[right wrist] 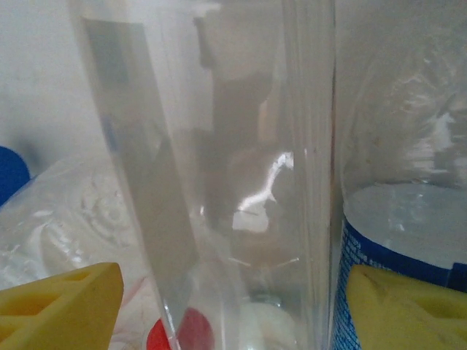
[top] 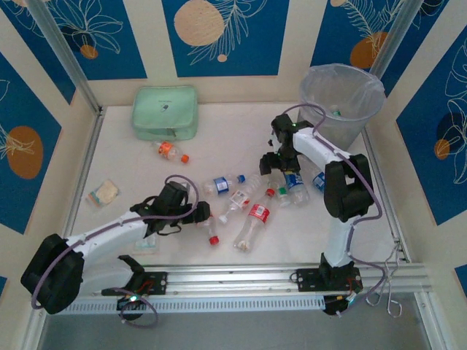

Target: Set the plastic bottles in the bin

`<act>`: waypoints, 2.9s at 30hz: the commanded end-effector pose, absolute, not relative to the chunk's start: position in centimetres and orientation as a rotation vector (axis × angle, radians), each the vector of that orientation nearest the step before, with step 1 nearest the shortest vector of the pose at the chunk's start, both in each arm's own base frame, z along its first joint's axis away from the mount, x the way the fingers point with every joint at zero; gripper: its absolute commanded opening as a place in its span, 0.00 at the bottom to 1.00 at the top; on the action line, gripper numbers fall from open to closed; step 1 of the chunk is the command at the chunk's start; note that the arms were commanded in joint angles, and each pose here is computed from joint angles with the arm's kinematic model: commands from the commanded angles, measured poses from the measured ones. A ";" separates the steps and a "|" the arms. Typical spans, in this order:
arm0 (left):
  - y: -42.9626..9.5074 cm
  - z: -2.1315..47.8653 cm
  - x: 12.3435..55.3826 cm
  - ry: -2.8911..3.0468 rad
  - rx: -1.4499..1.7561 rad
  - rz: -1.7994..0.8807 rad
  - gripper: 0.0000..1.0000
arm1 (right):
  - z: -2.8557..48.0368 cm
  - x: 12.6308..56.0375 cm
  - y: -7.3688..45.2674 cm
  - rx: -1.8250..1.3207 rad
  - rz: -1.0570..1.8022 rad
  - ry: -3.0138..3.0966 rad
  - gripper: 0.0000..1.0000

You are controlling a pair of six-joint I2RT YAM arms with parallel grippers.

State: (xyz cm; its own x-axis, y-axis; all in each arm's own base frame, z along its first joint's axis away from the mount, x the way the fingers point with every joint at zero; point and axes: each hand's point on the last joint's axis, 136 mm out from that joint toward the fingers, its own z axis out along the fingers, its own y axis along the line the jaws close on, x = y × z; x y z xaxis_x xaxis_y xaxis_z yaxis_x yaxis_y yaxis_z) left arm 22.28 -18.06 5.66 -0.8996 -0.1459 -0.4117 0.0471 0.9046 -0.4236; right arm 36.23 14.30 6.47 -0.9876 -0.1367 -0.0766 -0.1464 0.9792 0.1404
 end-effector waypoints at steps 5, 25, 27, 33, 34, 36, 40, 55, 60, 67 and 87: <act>-18.8 5.8 22.1 2.600 -0.083 -0.672 1.00 | 5.4 37.7 15.2 -0.182 0.262 3.057 0.81; -19.1 6.4 22.5 2.570 -0.079 -0.695 1.00 | 20.4 38.8 16.6 -0.248 0.386 2.738 0.50; -19.3 6.7 22.6 2.572 -0.068 -0.693 1.00 | 24.2 38.9 16.1 -0.252 0.406 2.652 0.49; -19.4 7.3 22.9 2.564 -0.049 -0.685 1.00 | 36.8 40.5 9.9 -0.121 0.306 2.313 0.32; -19.4 7.3 23.0 2.562 -0.049 -0.686 1.00 | 38.8 40.8 8.5 -0.077 0.297 2.255 0.30; -19.5 7.3 23.0 2.563 -0.049 -0.692 1.00 | 42.3 41.2 6.1 -0.007 0.291 2.147 0.22; -19.9 7.6 23.2 2.561 -0.042 -0.708 1.00 | 46.8 42.7 1.5 0.103 0.232 1.981 0.00; -19.4 8.5 23.0 2.545 -0.040 -0.691 1.00 | 40.2 51.9 -2.3 -0.080 -0.171 2.085 0.00; -19.4 8.5 23.0 2.550 -0.029 -0.685 1.00 | 35.6 52.1 -1.9 -0.136 -0.096 2.251 0.00; -19.3 8.3 22.9 2.557 -0.030 -0.680 1.00 | 30.8 51.8 -3.0 -0.071 -0.032 2.402 0.00; -19.8 7.3 23.0 2.567 -0.015 -0.691 1.00 | 19.5 50.1 -6.1 0.156 0.047 2.717 0.05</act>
